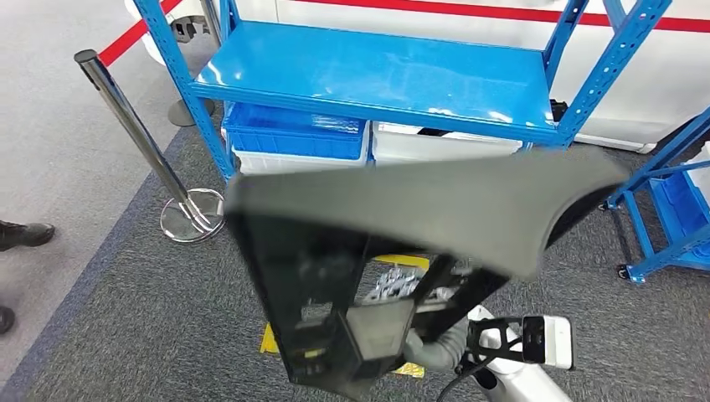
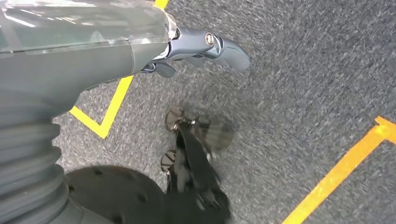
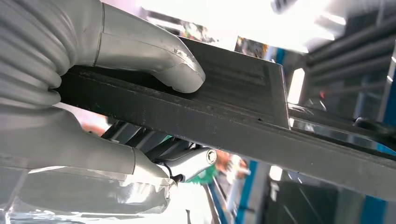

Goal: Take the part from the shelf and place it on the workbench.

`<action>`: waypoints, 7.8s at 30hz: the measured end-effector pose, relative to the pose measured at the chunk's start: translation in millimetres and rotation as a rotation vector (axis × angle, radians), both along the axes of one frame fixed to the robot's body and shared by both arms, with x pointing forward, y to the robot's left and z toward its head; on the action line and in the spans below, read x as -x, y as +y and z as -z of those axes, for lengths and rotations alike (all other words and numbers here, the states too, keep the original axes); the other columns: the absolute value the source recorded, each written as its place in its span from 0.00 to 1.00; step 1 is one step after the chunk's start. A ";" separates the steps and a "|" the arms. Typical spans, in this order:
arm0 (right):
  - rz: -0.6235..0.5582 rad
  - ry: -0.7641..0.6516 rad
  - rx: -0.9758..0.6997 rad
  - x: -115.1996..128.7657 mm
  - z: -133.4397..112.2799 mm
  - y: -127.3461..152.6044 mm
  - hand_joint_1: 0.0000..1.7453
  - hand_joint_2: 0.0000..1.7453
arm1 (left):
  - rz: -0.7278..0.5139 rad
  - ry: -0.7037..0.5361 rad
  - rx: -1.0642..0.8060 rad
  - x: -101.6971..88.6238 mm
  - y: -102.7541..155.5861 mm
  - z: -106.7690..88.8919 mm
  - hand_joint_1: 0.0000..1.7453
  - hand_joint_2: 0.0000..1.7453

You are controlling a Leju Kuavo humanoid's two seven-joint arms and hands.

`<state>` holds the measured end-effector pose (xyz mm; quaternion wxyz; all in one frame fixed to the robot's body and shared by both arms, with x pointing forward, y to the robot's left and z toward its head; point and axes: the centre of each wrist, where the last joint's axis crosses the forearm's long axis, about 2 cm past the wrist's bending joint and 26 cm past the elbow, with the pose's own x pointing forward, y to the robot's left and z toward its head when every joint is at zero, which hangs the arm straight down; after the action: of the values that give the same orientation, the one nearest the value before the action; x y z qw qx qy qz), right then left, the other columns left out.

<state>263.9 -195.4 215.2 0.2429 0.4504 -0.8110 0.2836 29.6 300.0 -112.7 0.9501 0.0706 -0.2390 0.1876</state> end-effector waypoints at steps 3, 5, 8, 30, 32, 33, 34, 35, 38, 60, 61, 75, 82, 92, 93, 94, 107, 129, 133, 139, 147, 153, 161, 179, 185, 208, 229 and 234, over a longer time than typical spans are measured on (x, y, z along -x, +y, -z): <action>0.018 -0.012 -0.028 -13.0 -11.3 -0.8 1.00 1.00 | 0.017 -0.004 0.005 -8.1 6.2 -0.9 0.00 1.00; 0.019 -0.022 -0.020 -16.2 -13.4 -0.1 1.00 1.00 | 0.017 -0.001 0.006 -9.2 8.7 -1.1 0.00 1.00; 0.023 -0.027 -0.007 -18.0 -12.7 1.3 1.00 1.00 | 0.013 0.008 0.003 -10.0 10.8 -1.2 0.00 1.00; 0.003 -0.024 -0.003 -20.5 -11.6 17.3 1.00 1.00 | -0.025 0.117 -0.049 -9.8 24.4 -2.0 0.00 1.00; -0.002 -0.027 -0.008 -20.9 -13.4 19.7 1.00 1.00 | -0.036 0.125 -0.063 -7.8 30.6 -2.2 0.00 1.00; -0.004 -0.030 -0.009 -21.3 -14.4 20.3 1.00 1.00 | -0.040 0.124 -0.068 -7.9 33.6 -2.4 0.00 1.00; -0.005 -0.032 -0.009 -21.9 -15.3 20.7 1.00 1.00 | -0.043 0.121 -0.072 -8.4 35.9 -2.6 0.00 1.00; -0.006 -0.033 -0.009 -22.4 -15.8 20.9 1.00 1.00 | -0.044 0.118 -0.074 -8.4 37.7 -2.8 0.00 1.00; -0.003 -0.033 -0.009 -23.2 -15.9 21.1 1.00 1.00 | -0.040 0.115 -0.074 -6.0 39.8 -2.7 0.00 1.00; 0.058 -0.022 -0.020 -12.9 -6.2 7.9 1.00 1.00 | -0.039 0.094 -0.119 -5.0 62.2 -5.1 0.00 1.00; 0.064 -0.025 -0.027 -11.4 -7.3 7.8 1.00 1.00 | -0.038 0.091 -0.122 -4.4 64.1 -5.3 0.00 1.00; 0.116 -0.007 -0.033 0.7 0.2 -2.7 1.00 1.00 | -0.042 0.077 -0.166 -7.4 83.7 -8.6 0.00 1.00; 0.148 -0.014 -0.006 4.6 4.6 -9.4 1.00 1.00 | -0.037 0.072 -0.163 -8.4 83.4 -8.7 0.00 1.00; 0.127 -0.008 -0.011 5.9 4.4 -9.1 1.00 1.00 | -0.043 0.080 -0.153 -8.1 79.3 -8.0 0.00 1.00; 0.127 -0.010 -0.012 5.5 4.0 -9.1 1.00 1.00 | -0.042 0.081 -0.152 -7.4 79.2 -7.9 0.00 1.00; 0.127 -0.011 -0.013 5.1 3.4 -9.1 1.00 1.00 | -0.041 0.081 -0.152 -7.5 79.4 -7.9 0.00 1.00; 0.143 0.000 -0.001 8.5 8.6 -10.6 1.00 1.00 | -0.019 0.081 -0.131 -7.3 75.9 -7.3 0.00 1.00; 0.067 -0.044 -0.057 2.1 -15.3 14.1 1.00 1.00 | -0.046 0.077 -0.106 -8.4 62.4 -5.5 0.00 1.00; 0.067 -0.047 -0.059 1.5 -16.4 14.9 1.00 1.00 | -0.041 0.077 -0.103 -7.3 61.7 -5.3 0.00 1.00; 0.058 -0.030 -0.063 -2.0 -15.7 15.0 1.00 1.00 | -0.051 0.075 -0.098 -7.7 57.5 -4.8 0.00 1.00; 0.052 -0.016 -0.074 -8.3 -17.8 14.4 1.00 1.00 | -0.052 0.085 -0.096 -2.5 55.1 -4.0 0.00 1.00; 0.051 -0.002 -0.069 -10.2 -14.1 12.0 1.00 1.00 | -0.055 0.087 -0.093 -3.0 51.5 -3.6 0.00 1.00; 0.050 -0.010 -0.063 -12.5 -15.8 11.7 1.00 1.00 | -0.059 0.093 -0.095 -0.2 51.2 -3.3 0.00 1.00; 0.050 -0.002 -0.047 -13.3 -12.5 8.6 1.00 1.00 | -0.062 0.089 -0.091 -1.3 48.6 -3.2 0.00 1.00; 0.050 0.003 -0.046 -12.4 -11.1 8.6 1.00 1.00 | -0.061 0.092 -0.088 -0.2 47.3 -2.9 0.00 1.00; 0.042 -0.011 -0.051 -12.7 -19.7 13.7 1.00 1.00 | -0.094 0.092 -0.082 -1.1 48.1 -3.1 0.00 1.00; -0.020 -0.012 -0.121 -13.1 -27.4 18.6 1.00 1.00 | -0.103 0.028 -0.093 -6.4 50.3 -3.8 0.00 1.00; -0.017 -0.016 -0.123 -15.0 -29.3 18.5 1.00 1.00 | -0.101 0.024 -0.092 -6.4 49.6 -3.7 0.00 1.00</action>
<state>278.8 -176.9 244.5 0.2059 0.4690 -0.8250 0.2388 36.0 349.6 -109.0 0.9379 0.1284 -0.2323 0.2234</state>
